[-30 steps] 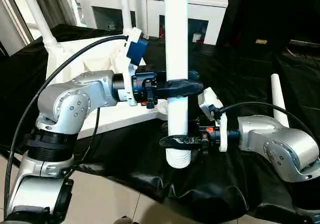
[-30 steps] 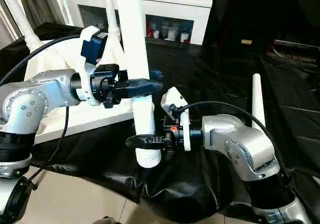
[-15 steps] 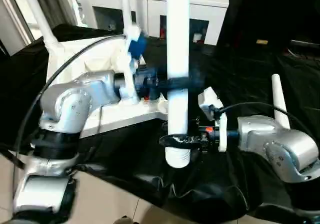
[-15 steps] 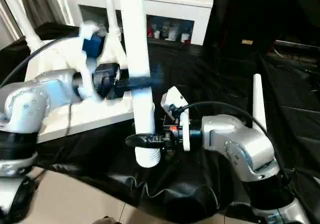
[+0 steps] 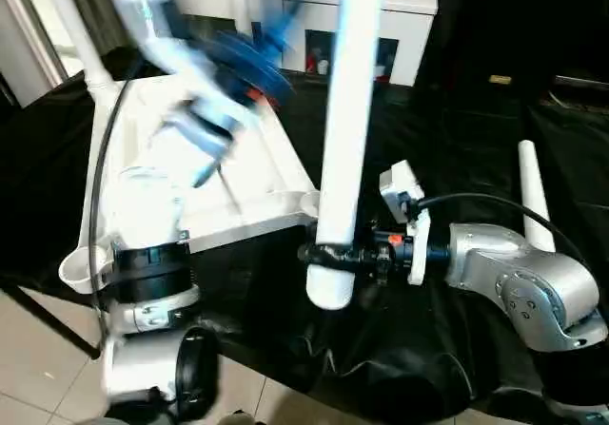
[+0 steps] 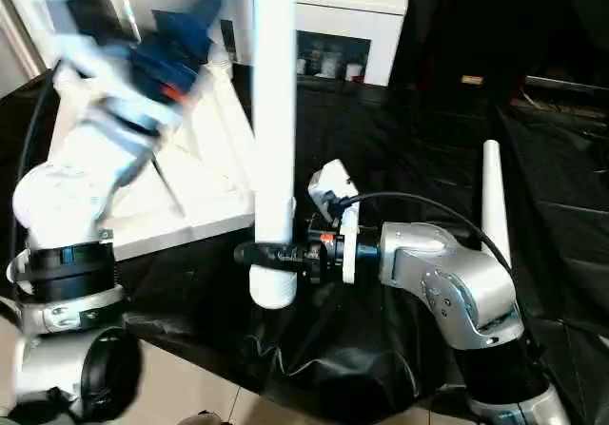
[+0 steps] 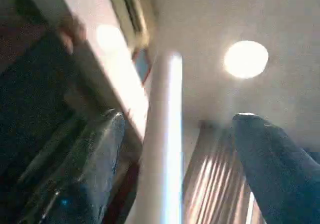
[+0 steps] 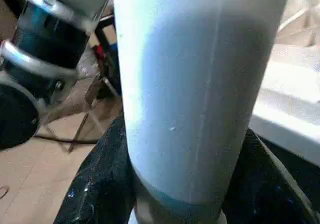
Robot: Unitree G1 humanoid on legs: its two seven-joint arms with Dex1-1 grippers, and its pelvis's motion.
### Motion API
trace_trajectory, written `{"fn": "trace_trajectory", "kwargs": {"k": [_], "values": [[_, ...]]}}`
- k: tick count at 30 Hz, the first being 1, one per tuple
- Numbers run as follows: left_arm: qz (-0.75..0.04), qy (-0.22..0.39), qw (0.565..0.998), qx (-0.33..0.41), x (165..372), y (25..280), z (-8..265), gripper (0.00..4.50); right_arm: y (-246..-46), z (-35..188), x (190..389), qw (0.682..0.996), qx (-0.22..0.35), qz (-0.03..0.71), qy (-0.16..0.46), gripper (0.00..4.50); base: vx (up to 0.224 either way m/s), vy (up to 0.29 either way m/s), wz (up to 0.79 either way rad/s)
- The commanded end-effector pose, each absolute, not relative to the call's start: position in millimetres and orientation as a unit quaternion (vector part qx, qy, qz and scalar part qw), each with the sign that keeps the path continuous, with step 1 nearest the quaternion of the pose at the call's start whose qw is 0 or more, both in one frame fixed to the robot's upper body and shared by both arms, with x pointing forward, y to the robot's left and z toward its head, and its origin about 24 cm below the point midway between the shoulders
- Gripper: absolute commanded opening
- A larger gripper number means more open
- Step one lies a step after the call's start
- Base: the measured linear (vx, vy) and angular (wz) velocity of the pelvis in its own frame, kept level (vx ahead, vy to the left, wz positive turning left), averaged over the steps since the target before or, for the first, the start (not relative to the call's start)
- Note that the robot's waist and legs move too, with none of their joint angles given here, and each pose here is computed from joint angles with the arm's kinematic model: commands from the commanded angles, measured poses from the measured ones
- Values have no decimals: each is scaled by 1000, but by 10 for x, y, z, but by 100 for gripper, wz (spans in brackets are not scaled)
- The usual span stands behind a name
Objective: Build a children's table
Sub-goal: Pick table leg
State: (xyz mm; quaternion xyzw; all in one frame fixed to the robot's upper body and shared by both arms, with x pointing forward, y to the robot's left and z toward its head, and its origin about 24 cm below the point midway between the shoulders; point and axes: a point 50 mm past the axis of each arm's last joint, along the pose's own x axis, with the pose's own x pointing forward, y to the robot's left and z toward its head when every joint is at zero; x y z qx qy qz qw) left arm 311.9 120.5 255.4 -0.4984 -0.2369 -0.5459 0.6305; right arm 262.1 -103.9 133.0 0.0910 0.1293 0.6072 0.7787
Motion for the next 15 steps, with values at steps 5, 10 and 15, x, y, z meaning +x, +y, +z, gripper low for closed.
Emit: {"fn": "trace_trajectory", "kwargs": {"k": [5,10,15], "values": [[-474,-192,716,-475,3204,1252,2332,379,-1097,1462,2863,858,99,503,47,186,0,0,0],[-354,-61,930,-73,3437,1277,1830,379,-1320,1365,3096,928,28,369,38,186,0,0,0],[-394,-7,916,81,3367,1386,1606,379,-1468,1235,3184,952,-33,297,57,186,0,0,0]]}}
